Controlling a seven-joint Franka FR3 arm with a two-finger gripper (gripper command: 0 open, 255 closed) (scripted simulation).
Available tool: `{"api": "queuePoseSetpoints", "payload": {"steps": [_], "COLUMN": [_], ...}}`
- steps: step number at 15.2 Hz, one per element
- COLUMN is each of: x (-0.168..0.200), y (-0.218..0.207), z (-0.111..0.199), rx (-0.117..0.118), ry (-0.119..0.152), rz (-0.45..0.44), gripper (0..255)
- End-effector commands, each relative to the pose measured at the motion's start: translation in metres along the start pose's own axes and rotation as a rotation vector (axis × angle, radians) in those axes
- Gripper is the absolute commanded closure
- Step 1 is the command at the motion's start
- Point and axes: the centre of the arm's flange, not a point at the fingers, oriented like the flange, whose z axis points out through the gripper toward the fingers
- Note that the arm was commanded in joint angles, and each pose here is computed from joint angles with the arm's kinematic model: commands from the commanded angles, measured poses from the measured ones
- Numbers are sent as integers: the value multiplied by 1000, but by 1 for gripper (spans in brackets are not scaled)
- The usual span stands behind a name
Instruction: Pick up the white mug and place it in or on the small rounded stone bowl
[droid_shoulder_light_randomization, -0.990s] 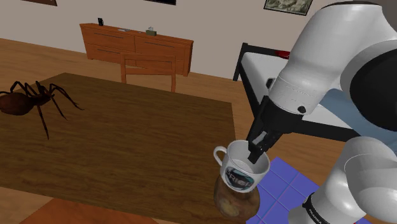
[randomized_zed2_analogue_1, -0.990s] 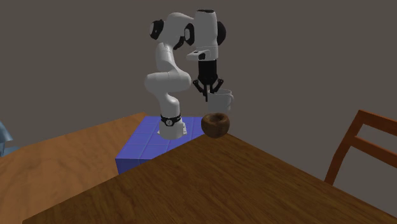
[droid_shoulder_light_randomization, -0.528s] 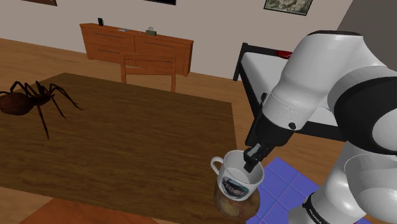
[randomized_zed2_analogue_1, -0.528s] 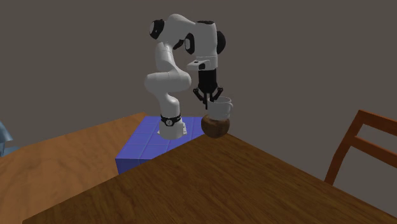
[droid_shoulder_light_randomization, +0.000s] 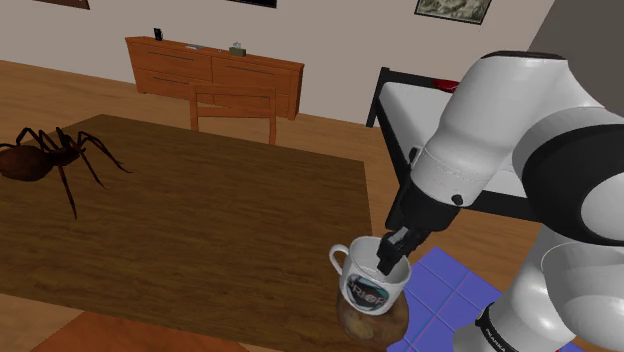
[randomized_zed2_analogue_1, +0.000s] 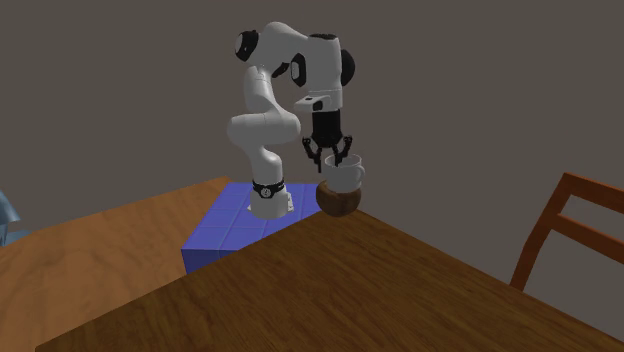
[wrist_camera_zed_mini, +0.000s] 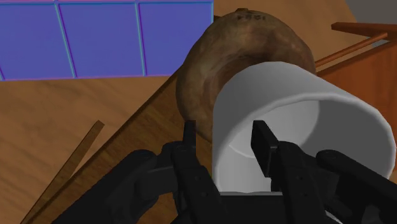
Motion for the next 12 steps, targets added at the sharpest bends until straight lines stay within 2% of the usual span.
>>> {"api": "queuePoseSetpoints", "payload": {"steps": [1, 5, 9, 12], "x": [0, 0, 0, 0], "y": [0, 0, 0, 0], "z": [1, 0, -50, -50], "rx": [-1, -1, -1, -1], "ry": [-1, -1, -1, -1], "rz": [0, 0, 0, 0], "gripper": [0, 0, 0, 0]}}
